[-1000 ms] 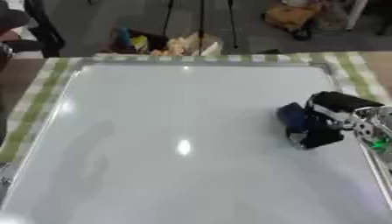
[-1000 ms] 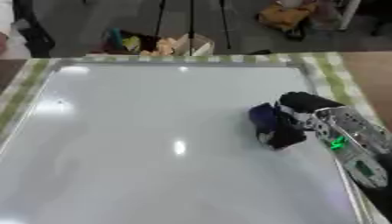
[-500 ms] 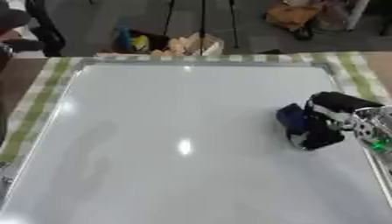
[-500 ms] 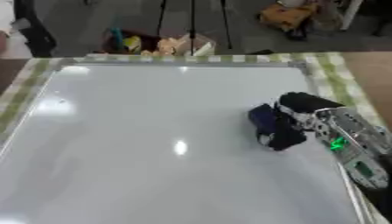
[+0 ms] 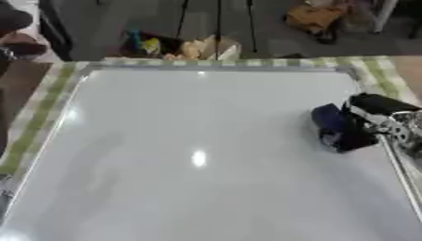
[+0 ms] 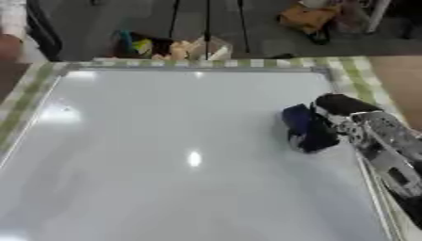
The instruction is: Wipe the whiteboard clean with a brush.
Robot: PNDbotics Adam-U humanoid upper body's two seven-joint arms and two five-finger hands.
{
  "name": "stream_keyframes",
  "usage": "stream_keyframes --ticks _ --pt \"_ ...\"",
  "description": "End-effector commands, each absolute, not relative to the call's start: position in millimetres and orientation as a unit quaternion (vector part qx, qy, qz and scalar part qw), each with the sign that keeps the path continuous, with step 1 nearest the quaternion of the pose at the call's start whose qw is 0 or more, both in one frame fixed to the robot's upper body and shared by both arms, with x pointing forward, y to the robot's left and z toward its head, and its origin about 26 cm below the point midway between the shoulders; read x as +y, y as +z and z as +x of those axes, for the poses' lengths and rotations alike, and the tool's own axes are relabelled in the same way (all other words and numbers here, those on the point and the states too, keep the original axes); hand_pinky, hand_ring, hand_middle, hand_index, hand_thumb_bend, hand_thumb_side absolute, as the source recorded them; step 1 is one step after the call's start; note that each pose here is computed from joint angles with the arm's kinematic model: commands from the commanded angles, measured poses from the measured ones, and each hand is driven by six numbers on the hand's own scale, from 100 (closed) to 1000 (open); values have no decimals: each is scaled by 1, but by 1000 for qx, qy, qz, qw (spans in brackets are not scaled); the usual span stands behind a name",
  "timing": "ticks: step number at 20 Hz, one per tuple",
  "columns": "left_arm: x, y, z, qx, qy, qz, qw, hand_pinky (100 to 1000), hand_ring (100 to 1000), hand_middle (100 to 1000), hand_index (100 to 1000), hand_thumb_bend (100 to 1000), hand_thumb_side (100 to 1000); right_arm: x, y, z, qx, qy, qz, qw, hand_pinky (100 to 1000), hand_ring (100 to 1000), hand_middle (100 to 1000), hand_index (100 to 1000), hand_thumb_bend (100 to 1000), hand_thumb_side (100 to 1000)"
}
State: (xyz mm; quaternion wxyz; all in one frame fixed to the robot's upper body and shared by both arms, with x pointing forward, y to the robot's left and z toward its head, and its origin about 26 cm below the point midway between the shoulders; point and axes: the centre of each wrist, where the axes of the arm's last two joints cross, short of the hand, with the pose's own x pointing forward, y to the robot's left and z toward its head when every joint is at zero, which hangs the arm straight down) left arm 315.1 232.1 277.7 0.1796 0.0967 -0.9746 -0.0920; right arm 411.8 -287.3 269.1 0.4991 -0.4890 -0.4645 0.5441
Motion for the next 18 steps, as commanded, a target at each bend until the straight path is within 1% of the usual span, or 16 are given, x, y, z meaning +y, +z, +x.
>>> stream_keyframes --ticks 1,8,13,18 --pt "233 286 311 -977 -94 99 164 681 810 692 812 100 990 -300 275 413 -456 529 -510 503 335 446 301 411 100 533" --pt "233 286 311 -977 -95 99 164 682 810 692 813 100 988 -286 272 402 -466 562 -496 470 336 448 302 412 100 532" --pt "233 287 311 -977 -95 98 163 683 809 692 813 100 987 -268 277 389 -479 589 -484 434 331 443 299 413 100 530" --pt "233 288 311 -977 -95 97 162 684 809 691 813 100 985 -255 281 377 -487 607 -472 414 329 441 298 413 100 531"
